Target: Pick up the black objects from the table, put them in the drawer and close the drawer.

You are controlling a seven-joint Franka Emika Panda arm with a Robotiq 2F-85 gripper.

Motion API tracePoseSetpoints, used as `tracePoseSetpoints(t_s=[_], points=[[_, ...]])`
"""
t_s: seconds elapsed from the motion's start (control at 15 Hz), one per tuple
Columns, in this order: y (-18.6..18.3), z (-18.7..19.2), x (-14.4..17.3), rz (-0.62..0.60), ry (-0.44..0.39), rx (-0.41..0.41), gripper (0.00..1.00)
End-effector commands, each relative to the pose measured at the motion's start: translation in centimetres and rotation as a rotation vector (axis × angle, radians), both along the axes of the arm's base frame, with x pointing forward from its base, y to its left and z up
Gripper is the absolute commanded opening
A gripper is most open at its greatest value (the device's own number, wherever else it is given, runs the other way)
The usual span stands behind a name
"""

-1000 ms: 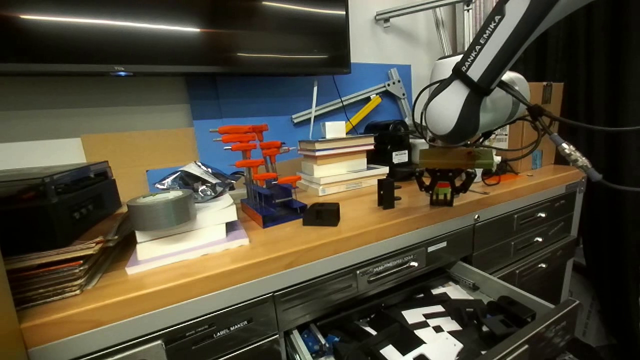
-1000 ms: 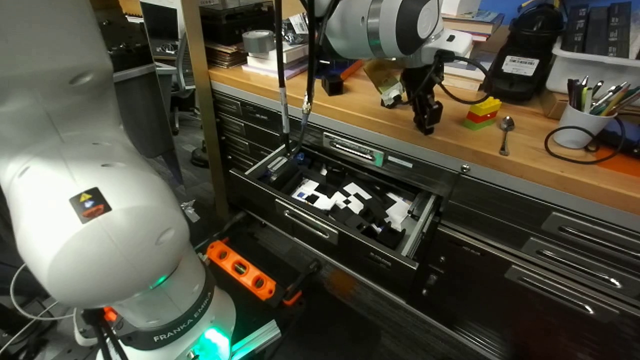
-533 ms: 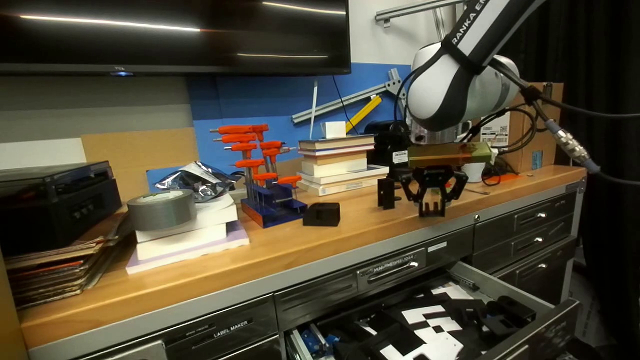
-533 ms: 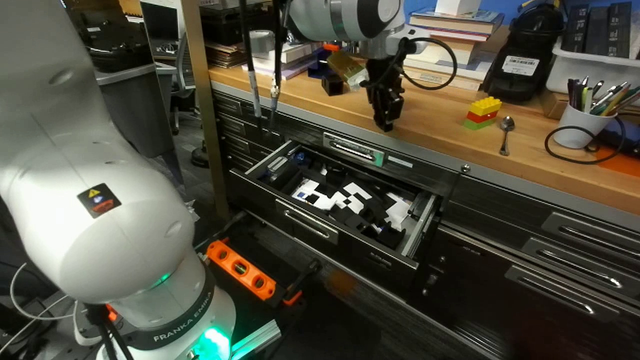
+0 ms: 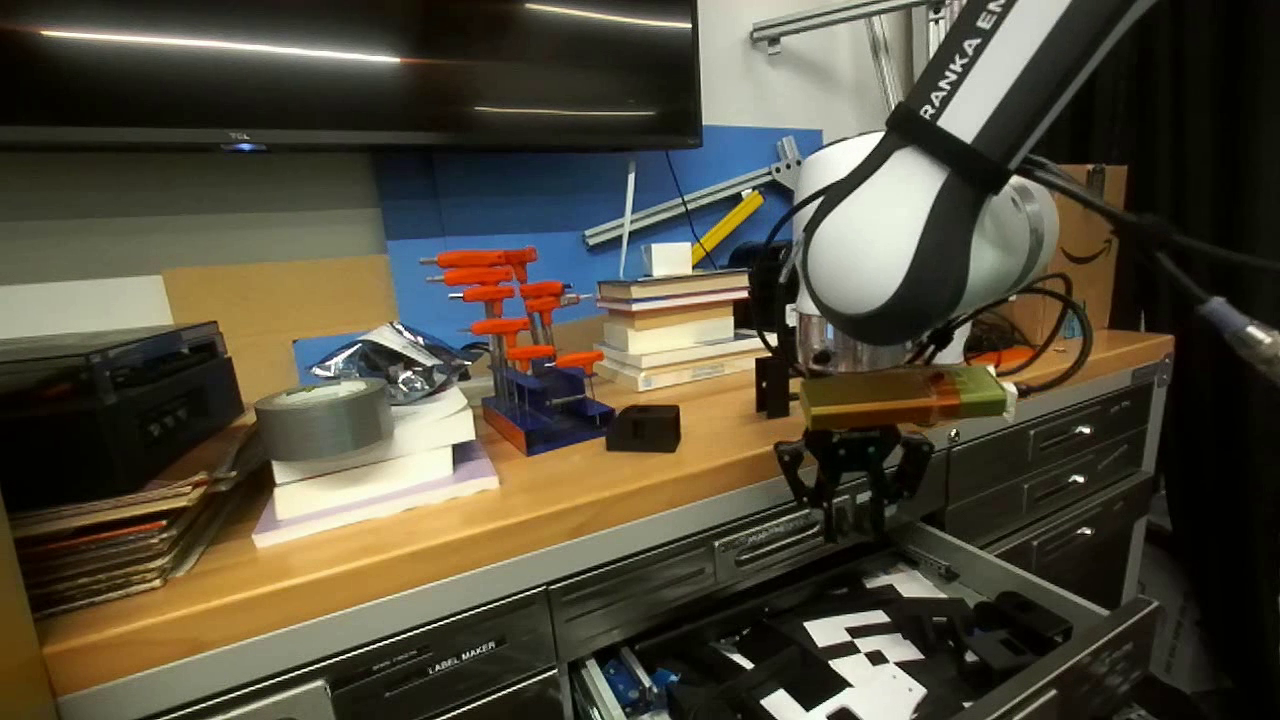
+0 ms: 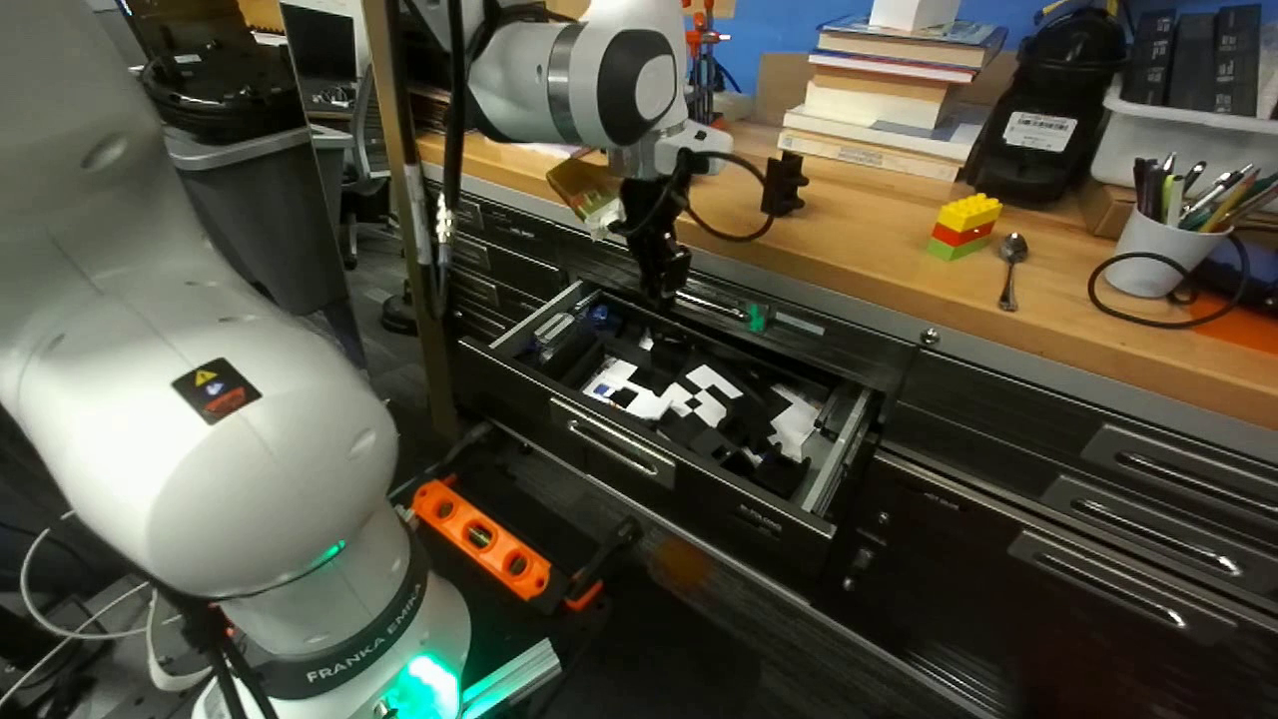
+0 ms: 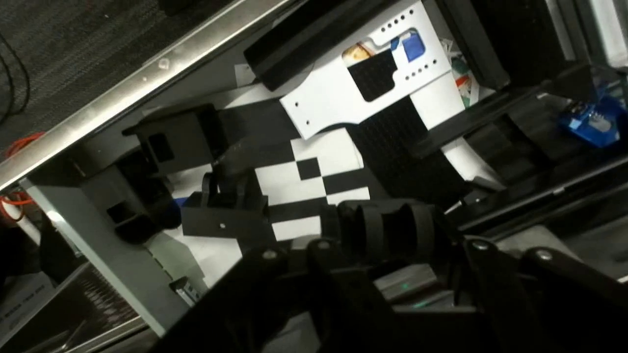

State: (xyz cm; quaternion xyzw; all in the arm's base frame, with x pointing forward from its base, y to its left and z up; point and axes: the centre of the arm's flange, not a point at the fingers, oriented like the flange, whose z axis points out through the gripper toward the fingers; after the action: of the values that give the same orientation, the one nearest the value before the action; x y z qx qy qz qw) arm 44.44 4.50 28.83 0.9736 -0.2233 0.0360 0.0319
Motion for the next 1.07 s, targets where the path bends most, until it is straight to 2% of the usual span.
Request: tracePoseSetpoints(t_s=[0.0, 0.27, 0.53, 1.0], points=[[0.0, -3.4, -2.8, 0.001, -0.036, 0.034, 0.27], [-1.1, -8.2, -4.1, -0.014, -0.038, 0.101, 0.27], [-2.3, -12.1, -4.1, -0.025, -0.027, 0.180, 0.27], [-2.5, -14.3, -3.3, -0.031, 0.004, 0.258, 0.27]])
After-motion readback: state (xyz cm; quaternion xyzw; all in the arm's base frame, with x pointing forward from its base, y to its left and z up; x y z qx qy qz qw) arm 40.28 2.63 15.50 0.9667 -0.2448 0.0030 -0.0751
